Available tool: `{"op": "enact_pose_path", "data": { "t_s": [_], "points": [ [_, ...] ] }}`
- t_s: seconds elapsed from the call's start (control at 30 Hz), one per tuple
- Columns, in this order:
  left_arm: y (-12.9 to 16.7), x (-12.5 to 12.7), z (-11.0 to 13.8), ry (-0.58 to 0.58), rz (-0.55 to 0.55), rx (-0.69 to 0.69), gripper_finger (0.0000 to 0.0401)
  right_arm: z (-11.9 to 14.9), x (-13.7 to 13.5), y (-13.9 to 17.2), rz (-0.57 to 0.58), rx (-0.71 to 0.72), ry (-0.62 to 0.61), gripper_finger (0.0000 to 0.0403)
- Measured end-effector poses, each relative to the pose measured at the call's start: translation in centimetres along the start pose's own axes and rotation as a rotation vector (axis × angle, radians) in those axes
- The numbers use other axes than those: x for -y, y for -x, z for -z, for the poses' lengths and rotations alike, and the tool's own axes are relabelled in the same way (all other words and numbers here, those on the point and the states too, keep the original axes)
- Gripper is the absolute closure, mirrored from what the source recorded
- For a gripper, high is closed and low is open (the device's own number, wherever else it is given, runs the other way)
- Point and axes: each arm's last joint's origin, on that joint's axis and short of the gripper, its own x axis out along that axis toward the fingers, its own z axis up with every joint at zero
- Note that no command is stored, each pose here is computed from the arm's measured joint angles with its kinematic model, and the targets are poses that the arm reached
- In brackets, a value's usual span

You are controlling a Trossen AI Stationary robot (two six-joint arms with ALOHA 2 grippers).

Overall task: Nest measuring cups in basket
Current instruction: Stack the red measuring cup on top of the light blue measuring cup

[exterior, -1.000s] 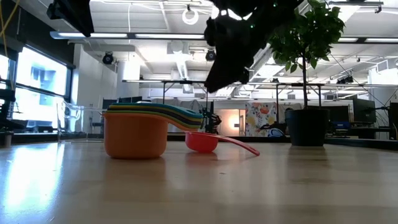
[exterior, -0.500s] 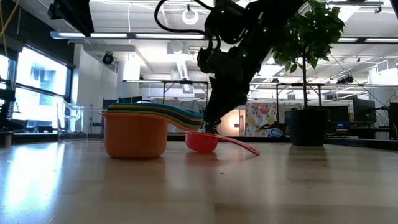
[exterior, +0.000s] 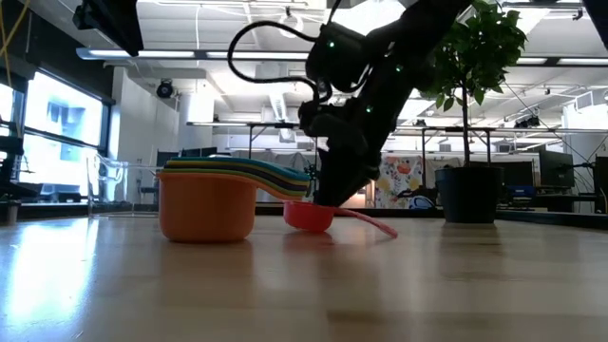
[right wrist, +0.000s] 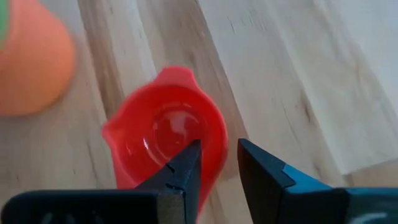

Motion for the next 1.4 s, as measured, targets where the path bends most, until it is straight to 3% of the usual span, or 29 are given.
{"op": "enact_pose_path", "data": {
  "t_s": [0.33,0.63,0.83,1.03,1.4],
  "points": [
    [0.0,0.0,0.0,0.0,0.0,0.0,0.0316,0.2,0.0,-0.3,-0.004,-0.023,-0.12,0.0395],
    [0.0,0.0,0.0,0.0,0.0,0.0,0.0316,-2.3,-1.6,1.5,-0.066,-0.026,-0.315,0.0398],
    [0.0,0.0,0.0,0.001,0.0,0.0,0.0316,-4.9,-4.7,4.5,-0.055,0.004,-0.384,0.04],
    [0.0,0.0,0.0,0.0,0.0,0.0,0.0316,-7.0,-7.6,7.5,-0.036,0.125,-0.462,0.0401],
    [0.0,0.0,0.0,0.002,0.0,0.0,0.0316,-7.6,-10.7,8.8,-0.129,0.213,-0.561,0.0402]
  ]
}}
